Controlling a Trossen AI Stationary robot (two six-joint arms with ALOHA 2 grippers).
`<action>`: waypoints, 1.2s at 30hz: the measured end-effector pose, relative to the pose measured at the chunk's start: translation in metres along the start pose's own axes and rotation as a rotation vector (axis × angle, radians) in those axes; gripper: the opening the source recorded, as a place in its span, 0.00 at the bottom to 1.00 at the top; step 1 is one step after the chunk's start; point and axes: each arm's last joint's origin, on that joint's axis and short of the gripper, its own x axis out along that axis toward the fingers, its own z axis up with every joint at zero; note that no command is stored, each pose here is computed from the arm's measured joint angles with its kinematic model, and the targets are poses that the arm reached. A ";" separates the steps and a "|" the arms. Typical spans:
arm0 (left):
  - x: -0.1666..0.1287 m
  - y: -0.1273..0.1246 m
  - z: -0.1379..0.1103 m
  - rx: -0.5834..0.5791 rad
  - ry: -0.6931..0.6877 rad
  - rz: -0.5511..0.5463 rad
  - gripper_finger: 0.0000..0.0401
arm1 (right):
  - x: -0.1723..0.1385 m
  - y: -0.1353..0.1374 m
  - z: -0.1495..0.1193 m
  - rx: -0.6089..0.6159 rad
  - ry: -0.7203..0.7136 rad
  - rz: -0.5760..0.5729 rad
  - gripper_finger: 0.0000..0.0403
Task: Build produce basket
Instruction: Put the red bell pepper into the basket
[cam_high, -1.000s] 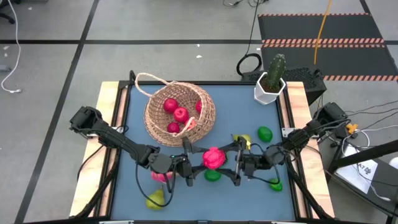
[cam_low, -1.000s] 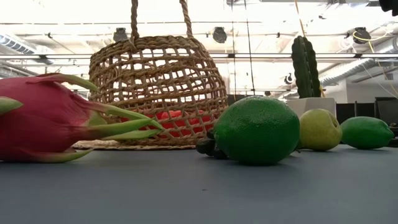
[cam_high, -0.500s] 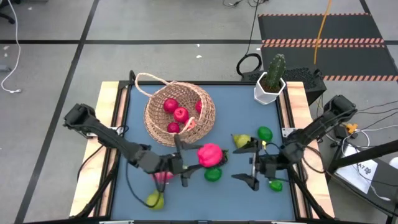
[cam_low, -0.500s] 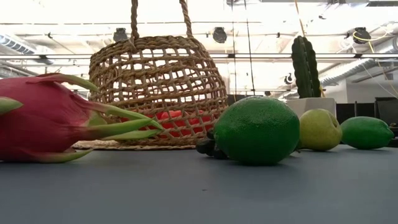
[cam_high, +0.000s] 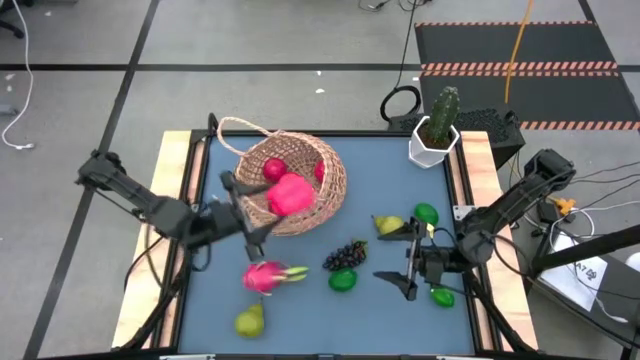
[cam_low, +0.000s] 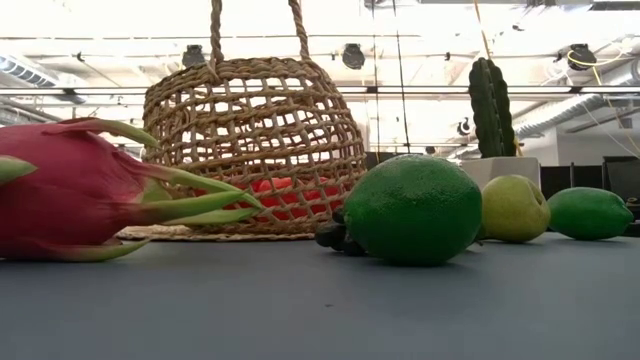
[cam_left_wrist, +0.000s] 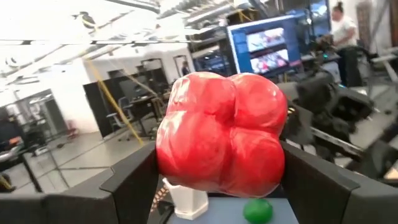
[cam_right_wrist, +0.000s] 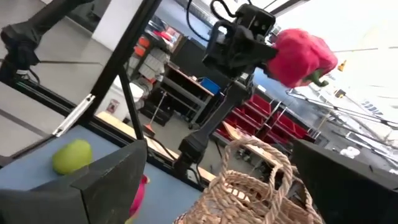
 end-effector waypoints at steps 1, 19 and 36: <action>-0.003 0.005 0.003 -0.007 -0.003 0.008 0.73 | 0.000 0.000 0.000 -0.014 0.001 -0.002 0.99; -0.038 0.090 0.042 -0.092 0.034 0.298 0.73 | 0.010 -0.011 -0.009 -0.103 0.038 -0.054 0.99; 0.009 0.118 0.032 -0.098 0.334 0.275 0.73 | 0.010 -0.011 -0.009 -0.078 0.039 -0.056 0.99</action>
